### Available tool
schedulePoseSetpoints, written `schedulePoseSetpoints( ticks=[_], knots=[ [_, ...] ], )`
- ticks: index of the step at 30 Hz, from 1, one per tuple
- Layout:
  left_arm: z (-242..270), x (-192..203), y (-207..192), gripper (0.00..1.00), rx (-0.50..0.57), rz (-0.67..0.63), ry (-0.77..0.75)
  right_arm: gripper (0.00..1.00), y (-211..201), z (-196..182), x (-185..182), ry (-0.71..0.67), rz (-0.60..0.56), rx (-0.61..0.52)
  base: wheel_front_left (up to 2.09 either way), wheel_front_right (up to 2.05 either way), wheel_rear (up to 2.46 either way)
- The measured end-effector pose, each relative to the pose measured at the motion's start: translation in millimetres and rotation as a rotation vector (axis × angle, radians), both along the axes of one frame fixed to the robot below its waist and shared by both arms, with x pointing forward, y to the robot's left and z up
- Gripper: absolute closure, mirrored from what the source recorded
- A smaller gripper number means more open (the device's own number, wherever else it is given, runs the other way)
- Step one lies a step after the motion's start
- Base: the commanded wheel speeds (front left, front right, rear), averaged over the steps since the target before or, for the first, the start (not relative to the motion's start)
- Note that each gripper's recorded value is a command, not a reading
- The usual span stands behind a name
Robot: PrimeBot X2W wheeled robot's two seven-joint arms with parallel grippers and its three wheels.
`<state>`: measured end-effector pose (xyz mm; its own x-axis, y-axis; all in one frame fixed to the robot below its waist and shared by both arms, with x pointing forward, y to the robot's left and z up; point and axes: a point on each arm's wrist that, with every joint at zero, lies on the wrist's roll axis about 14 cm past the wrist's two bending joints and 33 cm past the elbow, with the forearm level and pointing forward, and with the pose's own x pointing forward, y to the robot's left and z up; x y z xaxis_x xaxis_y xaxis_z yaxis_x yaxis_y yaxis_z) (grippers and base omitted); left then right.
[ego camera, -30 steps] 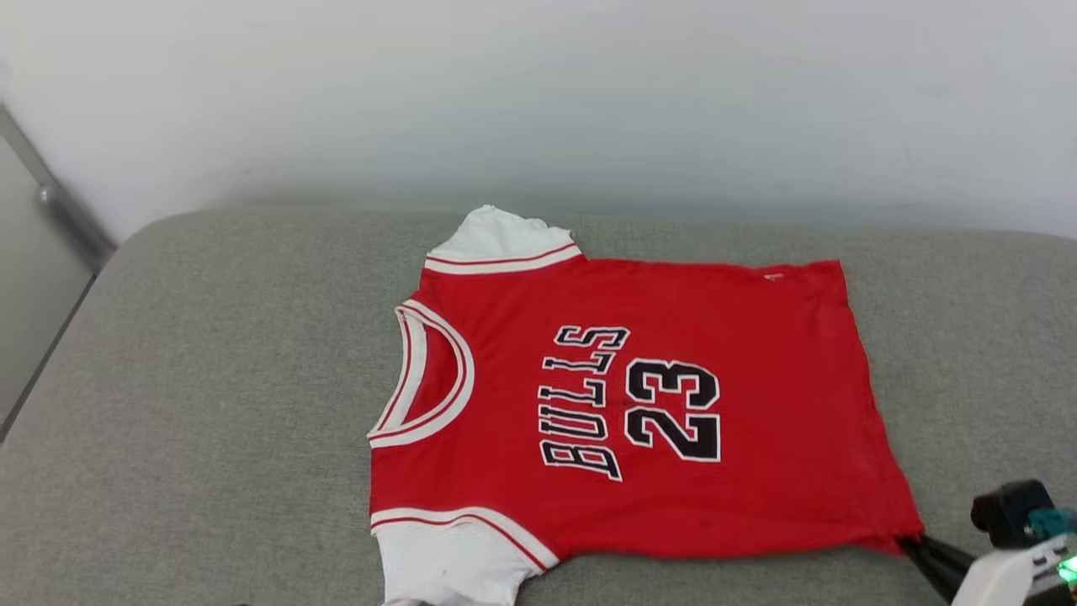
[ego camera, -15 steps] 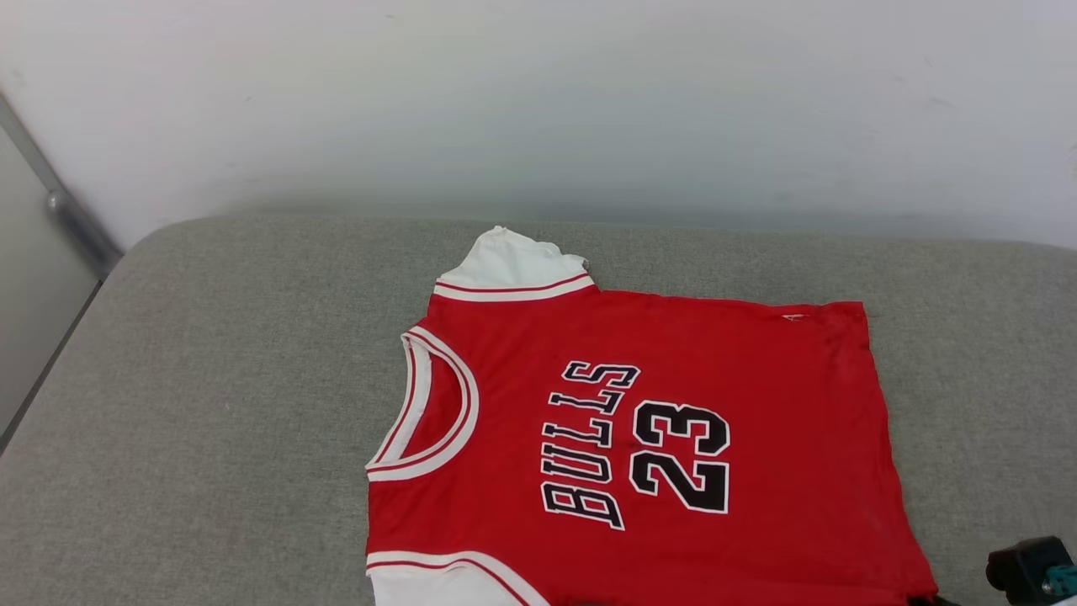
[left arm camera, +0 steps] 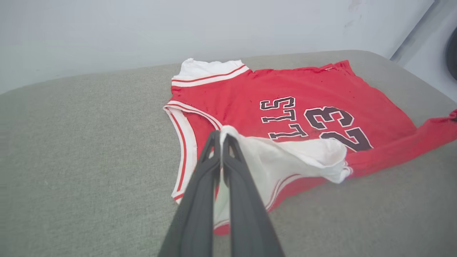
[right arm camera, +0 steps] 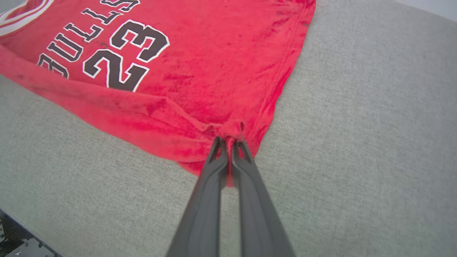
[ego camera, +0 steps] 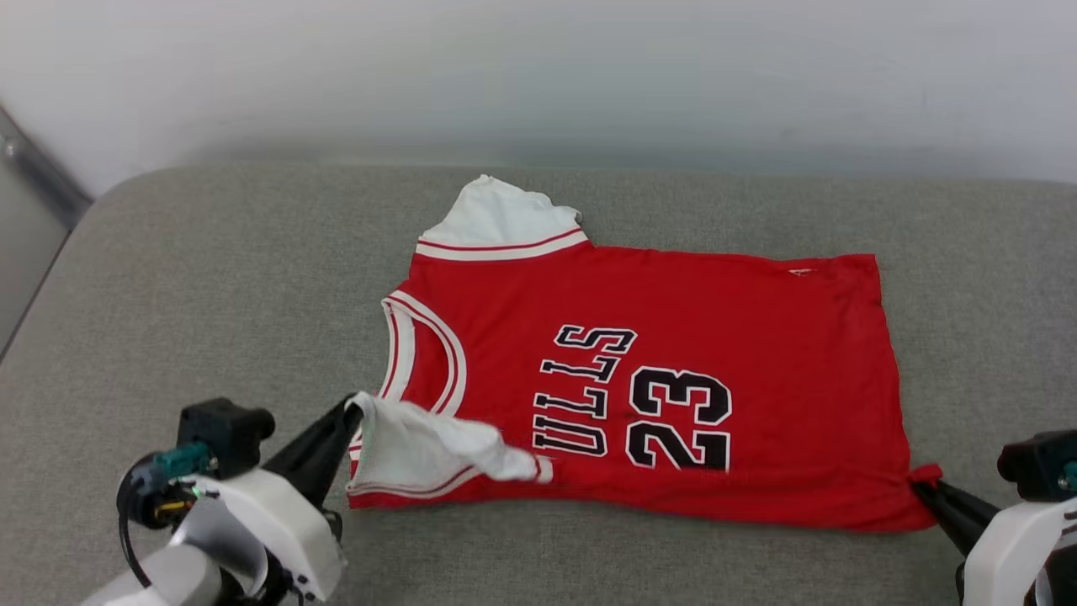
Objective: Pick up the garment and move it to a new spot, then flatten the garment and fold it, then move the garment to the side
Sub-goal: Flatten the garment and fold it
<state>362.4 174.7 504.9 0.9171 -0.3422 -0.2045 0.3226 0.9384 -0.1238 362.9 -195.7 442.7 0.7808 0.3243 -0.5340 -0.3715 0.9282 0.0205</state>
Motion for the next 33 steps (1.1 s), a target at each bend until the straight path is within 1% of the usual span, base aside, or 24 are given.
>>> schedulePoseSetpoints(
  ticks=[8,15,20,25,30,31,32,33],
  knots=[
    [-1,60,-1,1.0,0.03,-0.032,-0.017,1.0,-1,-12,26,0.029,-0.011,0.001,0.0,0.0,0.0],
    [-31,93,3,1.0,0.049,-0.028,0.053,1.0,-5,-28,49,0.057,-0.029,0.002,0.0,0.0,0.0],
    [-74,102,4,1.0,0.065,-0.035,0.165,1.0,-3,-49,58,0.104,-0.026,-0.005,0.0,0.0,0.0],
    [-113,99,6,1.0,0.077,-0.034,0.271,1.0,-3,-65,62,0.135,-0.02,-0.019,0.0,0.0,0.0],
    [-122,94,4,1.0,0.073,-0.034,0.306,1.0,-3,-64,62,0.129,-0.024,-0.012,0.0,0.0,0.0],
    [-122,93,4,0.76,0.069,-0.033,0.306,0.75,-3,-62,62,0.125,-0.025,-0.01,0.0,0.0,0.0],
    [-120,92,4,0.2,0.068,-0.032,0.303,0.34,-2,-60,61,0.118,-0.024,-0.01,0.0,0.0,0.0],
    [-115,93,5,0.0,0.07,-0.029,0.289,0.0,-3,-58,61,0.111,-0.023,-0.011,0.0,0.0,0.0]
  ],
)
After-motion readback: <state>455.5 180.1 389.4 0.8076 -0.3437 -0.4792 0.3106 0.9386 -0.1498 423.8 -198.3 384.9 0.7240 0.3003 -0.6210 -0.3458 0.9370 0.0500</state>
